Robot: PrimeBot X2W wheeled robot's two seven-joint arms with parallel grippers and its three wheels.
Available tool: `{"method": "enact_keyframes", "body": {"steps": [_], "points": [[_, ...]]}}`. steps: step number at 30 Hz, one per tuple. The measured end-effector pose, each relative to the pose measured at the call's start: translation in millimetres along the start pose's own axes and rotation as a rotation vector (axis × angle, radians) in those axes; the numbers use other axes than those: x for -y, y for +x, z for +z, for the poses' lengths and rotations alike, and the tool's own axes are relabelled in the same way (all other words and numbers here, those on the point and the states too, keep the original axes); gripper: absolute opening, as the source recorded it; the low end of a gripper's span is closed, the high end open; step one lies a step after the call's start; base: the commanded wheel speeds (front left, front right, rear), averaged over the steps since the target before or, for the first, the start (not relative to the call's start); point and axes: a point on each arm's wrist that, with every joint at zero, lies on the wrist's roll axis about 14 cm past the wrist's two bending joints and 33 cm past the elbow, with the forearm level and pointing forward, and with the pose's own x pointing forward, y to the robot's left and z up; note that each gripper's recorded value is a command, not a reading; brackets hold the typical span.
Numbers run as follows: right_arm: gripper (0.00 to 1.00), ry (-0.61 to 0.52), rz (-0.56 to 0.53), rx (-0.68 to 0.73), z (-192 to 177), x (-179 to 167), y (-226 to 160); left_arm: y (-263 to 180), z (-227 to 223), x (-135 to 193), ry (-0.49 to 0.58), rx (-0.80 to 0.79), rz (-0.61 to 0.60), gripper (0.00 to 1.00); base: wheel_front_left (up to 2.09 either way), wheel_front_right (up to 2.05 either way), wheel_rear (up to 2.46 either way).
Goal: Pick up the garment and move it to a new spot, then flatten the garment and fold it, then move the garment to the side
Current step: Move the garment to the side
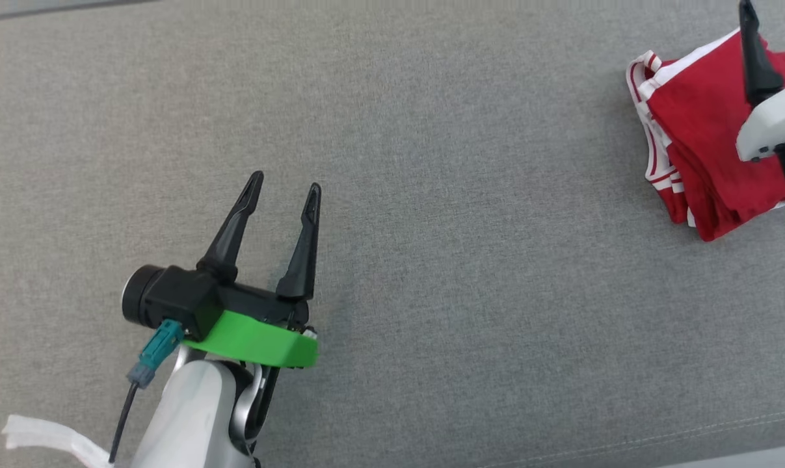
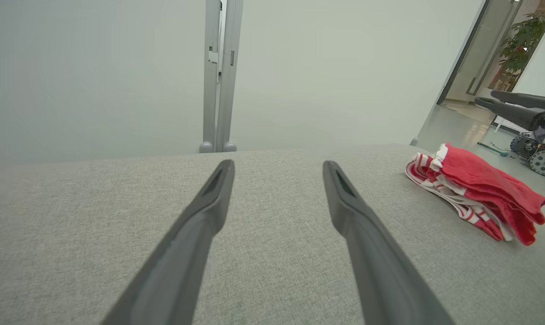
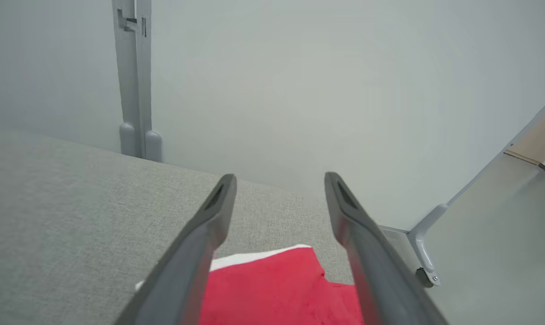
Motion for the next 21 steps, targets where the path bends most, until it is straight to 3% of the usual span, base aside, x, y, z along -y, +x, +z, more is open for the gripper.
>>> {"method": "enact_keyframes", "body": {"steps": [6, 12, 16, 21], "points": [[1.0, 0.173, 0.053, 0.182, 48, -45, -28, -24, 30, -10, 0.035, 0.058, 0.07, 1.0, 0.0, 0.0, 0.0], [1.0, 0.305, 0.096, 0.233, 54, -93, -73, -51, 48, -20, 0.067, 0.091, 0.135, 1.0, 0.0, 0.0, 0.0], [1.0, 0.41, 0.068, 0.281, 64, -108, -99, -73, 46, -31, 0.062, 0.077, 0.196, 1.0, 0.0, 0.0, 0.0], [1.0, 0.458, 0.049, 0.268, 57, -120, -126, -87, 51, -35, 0.07, 0.083, 0.224, 1.0, 0.0, 0.0, 0.0]]}}
